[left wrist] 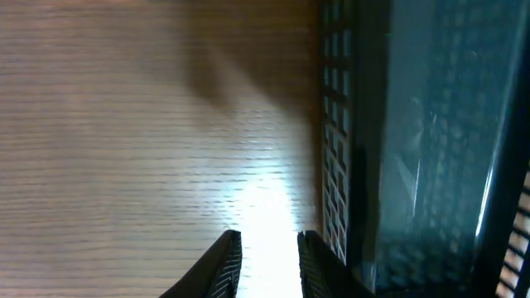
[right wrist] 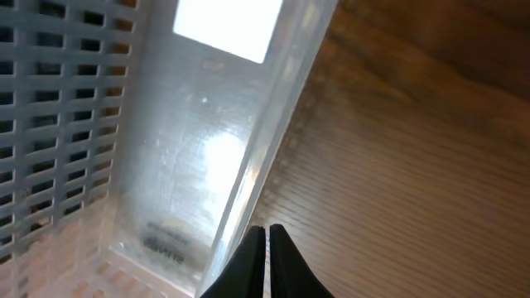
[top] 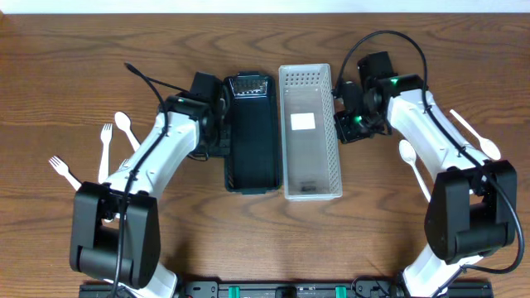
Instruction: Pack container
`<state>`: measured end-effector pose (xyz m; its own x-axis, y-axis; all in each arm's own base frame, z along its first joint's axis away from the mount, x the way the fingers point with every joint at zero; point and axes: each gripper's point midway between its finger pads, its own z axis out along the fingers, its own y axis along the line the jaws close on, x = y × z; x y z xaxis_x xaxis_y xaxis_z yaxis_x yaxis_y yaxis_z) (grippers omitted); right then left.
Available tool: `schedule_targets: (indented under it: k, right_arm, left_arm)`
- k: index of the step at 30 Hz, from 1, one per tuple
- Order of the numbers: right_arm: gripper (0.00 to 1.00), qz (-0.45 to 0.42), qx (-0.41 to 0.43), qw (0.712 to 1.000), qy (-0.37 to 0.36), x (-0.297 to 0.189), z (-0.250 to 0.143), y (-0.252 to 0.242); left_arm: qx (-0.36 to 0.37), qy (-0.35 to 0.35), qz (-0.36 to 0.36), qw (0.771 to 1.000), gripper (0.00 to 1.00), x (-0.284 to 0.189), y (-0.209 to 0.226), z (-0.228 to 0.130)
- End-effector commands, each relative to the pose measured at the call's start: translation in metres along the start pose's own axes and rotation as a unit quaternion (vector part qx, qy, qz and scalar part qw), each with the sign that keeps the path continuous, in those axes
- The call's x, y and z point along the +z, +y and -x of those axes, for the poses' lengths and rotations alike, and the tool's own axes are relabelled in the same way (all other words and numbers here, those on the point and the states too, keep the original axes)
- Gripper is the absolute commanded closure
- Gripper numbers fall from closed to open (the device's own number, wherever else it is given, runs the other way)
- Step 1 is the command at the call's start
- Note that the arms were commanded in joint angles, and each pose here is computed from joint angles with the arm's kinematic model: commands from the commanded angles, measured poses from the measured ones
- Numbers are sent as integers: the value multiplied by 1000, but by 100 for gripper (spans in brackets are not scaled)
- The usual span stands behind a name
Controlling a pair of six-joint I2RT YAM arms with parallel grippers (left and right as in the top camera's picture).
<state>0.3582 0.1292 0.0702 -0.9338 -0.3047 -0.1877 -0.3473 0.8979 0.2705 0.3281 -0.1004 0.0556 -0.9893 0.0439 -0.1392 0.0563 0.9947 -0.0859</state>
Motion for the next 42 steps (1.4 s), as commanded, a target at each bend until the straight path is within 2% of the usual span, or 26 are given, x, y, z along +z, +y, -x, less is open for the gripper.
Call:
schedule_targets:
  k: [1, 8, 11, 13, 15, 16, 21, 23, 25, 29, 33, 37, 42]
  right_arm:
    - [94, 18, -18, 1000, -3, 0, 5, 10]
    - [93, 18, -20, 1000, -6, 0, 6, 10]
    - [92, -2, -17, 1000, -4, 0, 5, 3]
    - [90, -49, 11, 999, -3, -1, 5, -15]
    - [88, -116, 56, 992, -11, -8, 6, -41]
    - [87, -141, 73, 987, -17, -14, 7, -51]
    - [64, -183, 110, 975, -55, -55, 20, -77]
    - [46, -187, 117, 973, -70, -77, 23, -80]
    - [24, -190, 111, 972, -78, -98, 24, -82]
    - [14, -195, 111, 973, -58, -129, 1, -84]
    - [2, -203, 136, 970, 4, -140, -41, -97]
    - [1, -207, 171, 963, 30, -135, -65, -119]
    - [1, -211, 205, 955, 26, -108, -84, -154]
  left_arm:
    - [7, 8, -7, 1000, 73, 1, -6, -3]
    - [13, 11, 4, 1000, 72, 1, -2, -5]
    - [13, -5, 61, 998, 72, -2, 18, 1]
    - [11, -22, 106, 994, 72, -8, 35, 8]
    - [5, -43, 136, 990, 64, -19, 47, 16]
    - [0, -54, 143, 988, 57, -27, 52, 20]
    - [-24, -109, 137, 984, 36, -65, 61, 31]
    - [-30, -126, 134, 982, 24, -82, 63, 29]
    - [-32, -138, 132, 981, 18, -99, 64, 22]
    - [-46, -145, 129, 980, 16, -129, 66, -3]
    - [-98, -154, 120, 976, 14, -153, 69, -30]
    - [-123, -174, 111, 971, 9, -173, 71, -46]
    - [-128, -207, 101, 965, 7, -191, 71, -52]
